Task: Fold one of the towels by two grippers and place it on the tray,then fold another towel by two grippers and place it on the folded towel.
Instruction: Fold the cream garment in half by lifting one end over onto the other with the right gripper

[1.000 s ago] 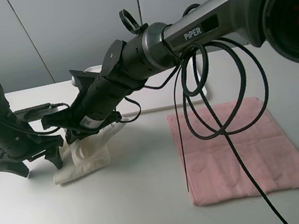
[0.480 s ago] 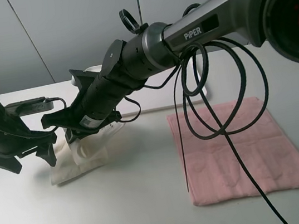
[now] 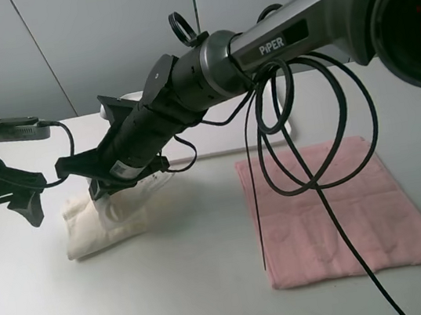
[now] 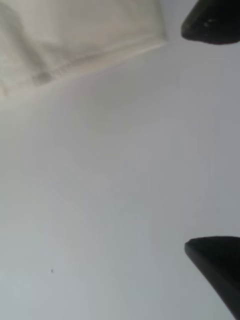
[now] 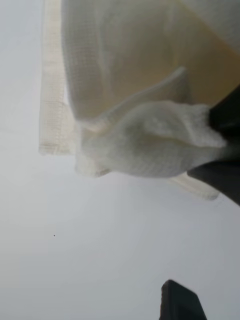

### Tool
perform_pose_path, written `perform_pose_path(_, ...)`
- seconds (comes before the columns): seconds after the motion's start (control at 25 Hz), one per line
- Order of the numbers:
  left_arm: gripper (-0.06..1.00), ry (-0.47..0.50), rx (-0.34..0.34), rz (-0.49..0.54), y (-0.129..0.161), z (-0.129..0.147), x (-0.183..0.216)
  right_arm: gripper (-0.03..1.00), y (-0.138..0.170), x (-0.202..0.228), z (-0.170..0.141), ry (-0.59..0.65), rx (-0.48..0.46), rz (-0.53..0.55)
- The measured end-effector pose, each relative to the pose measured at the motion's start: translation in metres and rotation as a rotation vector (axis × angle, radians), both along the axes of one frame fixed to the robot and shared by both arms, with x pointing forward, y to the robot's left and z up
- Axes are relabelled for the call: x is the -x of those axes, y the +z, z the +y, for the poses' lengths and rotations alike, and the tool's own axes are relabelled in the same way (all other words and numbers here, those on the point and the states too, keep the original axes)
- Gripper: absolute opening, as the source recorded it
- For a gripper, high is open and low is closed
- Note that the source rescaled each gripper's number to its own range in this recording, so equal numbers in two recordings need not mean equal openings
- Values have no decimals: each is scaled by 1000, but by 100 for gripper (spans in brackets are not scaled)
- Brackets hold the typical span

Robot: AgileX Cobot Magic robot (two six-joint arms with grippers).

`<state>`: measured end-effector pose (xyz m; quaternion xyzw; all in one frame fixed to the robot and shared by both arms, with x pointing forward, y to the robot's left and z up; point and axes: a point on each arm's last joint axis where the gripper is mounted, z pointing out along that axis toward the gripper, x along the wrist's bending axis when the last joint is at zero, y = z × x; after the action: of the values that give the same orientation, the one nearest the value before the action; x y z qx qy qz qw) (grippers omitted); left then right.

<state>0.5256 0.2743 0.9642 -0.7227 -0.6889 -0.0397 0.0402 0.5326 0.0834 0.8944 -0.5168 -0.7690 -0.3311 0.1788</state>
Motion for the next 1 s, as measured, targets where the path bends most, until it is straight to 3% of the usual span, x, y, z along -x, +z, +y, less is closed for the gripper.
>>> perform_pose_path(0.28,99,-21,-7,-81,46,1,-3,7,1,-1,1,-32,-20,11)
perform_pose_path(0.36,99,-21,-9,-79,49,1,-3,19,2,-1,3,-46,-26,3)
perform_pose_path(0.44,99,-23,-9,-77,49,1,-3,40,3,0,6,-68,-40,4)
perform_pose_path(0.52,99,-31,-9,-76,49,1,-3,51,4,5,12,-96,-63,12)
perform_pose_path(0.76,99,-47,-10,-73,49,1,-3,53,6,17,24,-88,-85,-5)
perform_pose_path(1.0,99,-51,-10,-71,48,1,-3,60,7,2,7,4,-84,-14)
